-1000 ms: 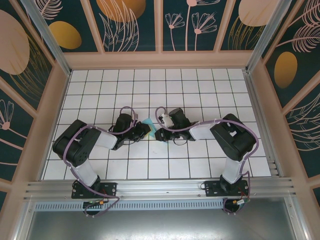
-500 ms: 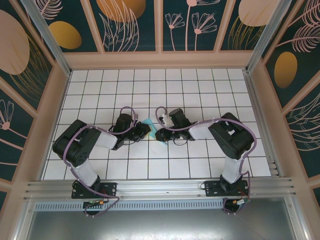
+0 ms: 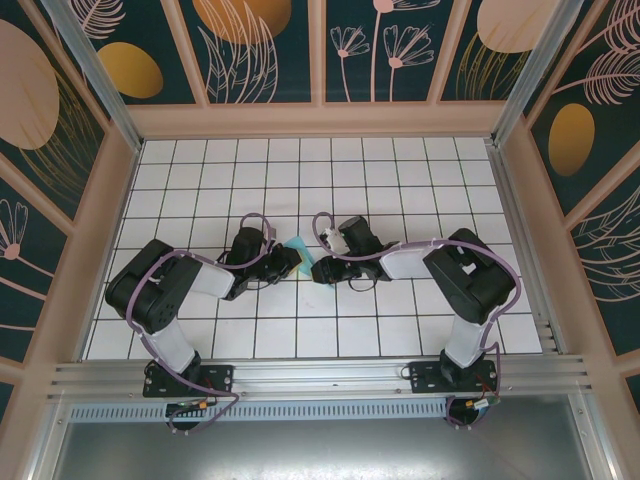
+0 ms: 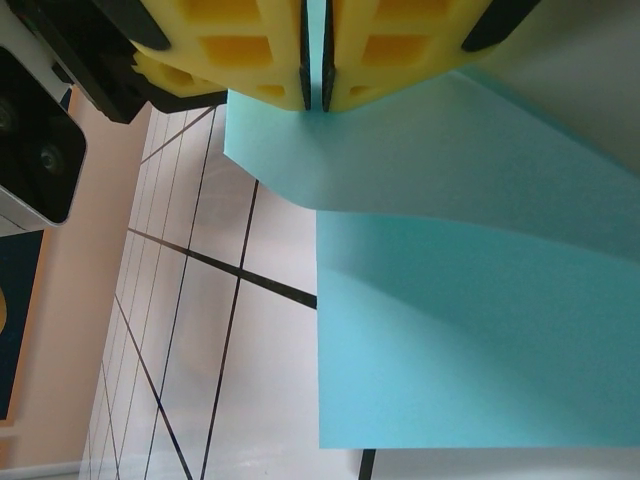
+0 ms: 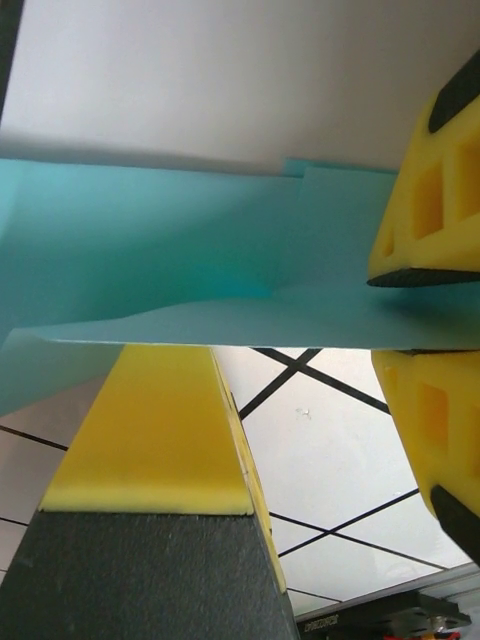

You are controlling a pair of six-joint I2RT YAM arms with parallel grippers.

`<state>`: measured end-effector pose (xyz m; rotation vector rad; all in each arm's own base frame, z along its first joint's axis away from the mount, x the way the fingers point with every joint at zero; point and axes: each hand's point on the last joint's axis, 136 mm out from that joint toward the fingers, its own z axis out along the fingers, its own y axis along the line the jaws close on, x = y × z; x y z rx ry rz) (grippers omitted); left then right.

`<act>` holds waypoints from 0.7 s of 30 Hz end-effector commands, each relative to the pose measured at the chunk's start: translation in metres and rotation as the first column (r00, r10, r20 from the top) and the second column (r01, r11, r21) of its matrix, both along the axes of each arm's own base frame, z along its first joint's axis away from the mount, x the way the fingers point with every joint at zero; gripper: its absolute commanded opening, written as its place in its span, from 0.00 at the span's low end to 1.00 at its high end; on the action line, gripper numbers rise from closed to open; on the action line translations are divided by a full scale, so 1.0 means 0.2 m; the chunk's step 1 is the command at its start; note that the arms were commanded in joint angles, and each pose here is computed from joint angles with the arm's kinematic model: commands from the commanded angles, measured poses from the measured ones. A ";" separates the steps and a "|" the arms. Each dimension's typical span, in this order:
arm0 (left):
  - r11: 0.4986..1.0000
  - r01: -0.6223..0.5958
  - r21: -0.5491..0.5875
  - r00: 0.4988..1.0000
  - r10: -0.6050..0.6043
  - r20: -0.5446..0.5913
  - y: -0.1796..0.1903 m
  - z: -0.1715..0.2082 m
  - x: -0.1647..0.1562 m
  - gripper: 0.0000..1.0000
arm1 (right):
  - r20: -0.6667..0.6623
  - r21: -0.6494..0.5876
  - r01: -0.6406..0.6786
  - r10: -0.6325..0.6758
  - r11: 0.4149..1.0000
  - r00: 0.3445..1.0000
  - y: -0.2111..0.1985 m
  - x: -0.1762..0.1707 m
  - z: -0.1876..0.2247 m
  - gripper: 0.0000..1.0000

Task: Fold a paper plane with a square sheet of paper (pick it up from the middle)
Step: Fold the wing for the fifth time at the center of the table.

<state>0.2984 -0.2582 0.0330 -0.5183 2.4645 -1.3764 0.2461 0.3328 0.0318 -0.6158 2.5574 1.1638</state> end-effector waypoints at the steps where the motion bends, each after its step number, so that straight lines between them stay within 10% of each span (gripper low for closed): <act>1: 1.000 0.020 0.010 1.000 -0.020 0.015 -0.01 0.01 -0.01 0.16 | 0.007 0.001 -0.006 0.006 1.000 1.000 0.02 0.01 0.03 0.14; 21: 0.997 0.055 -0.061 0.995 -0.049 0.082 -0.01 0.15 -0.08 0.22 | -0.078 -0.069 0.011 -0.017 0.998 0.997 -0.02 -0.01 -0.16 0.07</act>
